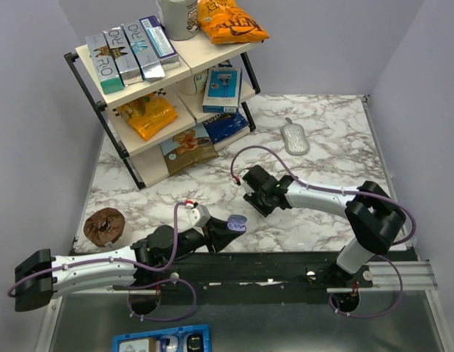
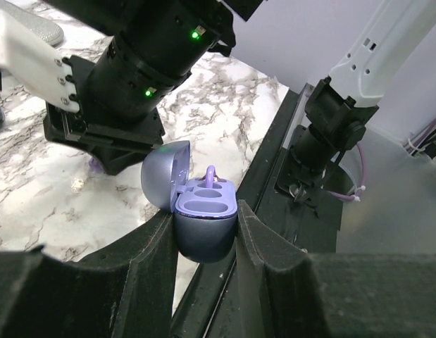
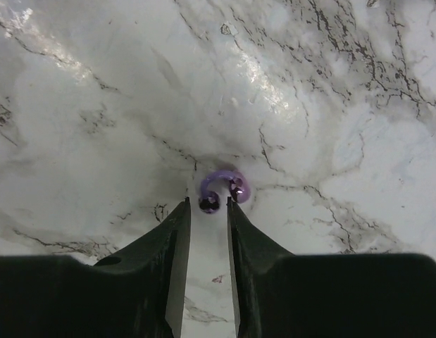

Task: Insert the wireless bluetooth earbuds into the charging case
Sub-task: Adjust the earbud at the center of the board, then pick up the earbud from the center of the board.

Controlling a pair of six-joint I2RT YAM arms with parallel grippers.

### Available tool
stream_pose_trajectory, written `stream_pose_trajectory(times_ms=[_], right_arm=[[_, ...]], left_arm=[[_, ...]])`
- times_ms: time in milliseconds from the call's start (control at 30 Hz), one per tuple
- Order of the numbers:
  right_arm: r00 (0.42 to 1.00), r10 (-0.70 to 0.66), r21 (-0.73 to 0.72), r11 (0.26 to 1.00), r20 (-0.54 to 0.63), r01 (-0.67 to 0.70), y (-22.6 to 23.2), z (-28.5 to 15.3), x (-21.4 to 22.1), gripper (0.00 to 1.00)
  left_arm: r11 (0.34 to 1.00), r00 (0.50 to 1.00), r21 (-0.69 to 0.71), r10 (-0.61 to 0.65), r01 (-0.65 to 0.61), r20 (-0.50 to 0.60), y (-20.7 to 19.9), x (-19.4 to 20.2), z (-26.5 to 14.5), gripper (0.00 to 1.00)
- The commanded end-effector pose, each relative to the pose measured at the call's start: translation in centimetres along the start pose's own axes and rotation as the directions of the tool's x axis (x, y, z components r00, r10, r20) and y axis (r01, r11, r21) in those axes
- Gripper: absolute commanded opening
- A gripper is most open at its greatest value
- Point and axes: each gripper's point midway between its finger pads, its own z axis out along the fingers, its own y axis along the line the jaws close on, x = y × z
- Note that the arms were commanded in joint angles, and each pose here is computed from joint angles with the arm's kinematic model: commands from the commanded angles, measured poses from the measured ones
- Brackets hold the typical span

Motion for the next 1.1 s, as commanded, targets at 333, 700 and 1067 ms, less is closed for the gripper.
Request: stream_pose_trajectory(times_ms=[333, 700, 1067], right_arm=[[0.956, 0.188, 0.118, 0.969, 0.224, -0.218, -3.0, -5.9, -4.2, 0.59], [0.741, 0.652, 0.037, 0.747, 0.159, -0.664, -0.1, -4.5, -5.3, 0.34], [0.733, 0.674, 0.207, 0.708, 0.086, -0.675, 0.0, -1.0, -1.6, 0.37]], left_arm=[[1.000, 1.000, 0.005, -0.018, 0.018, 0.023, -0.2, 0.0, -0.2, 0.00], [1.000, 0.999, -0.004, -0.018, 0.018, 0.030, -0.1, -0.3, -0.2, 0.00], [1.000, 0.999, -0.007, -0.022, 0.023, 0.022, 0.0, 0.1, -0.3, 0.00]])
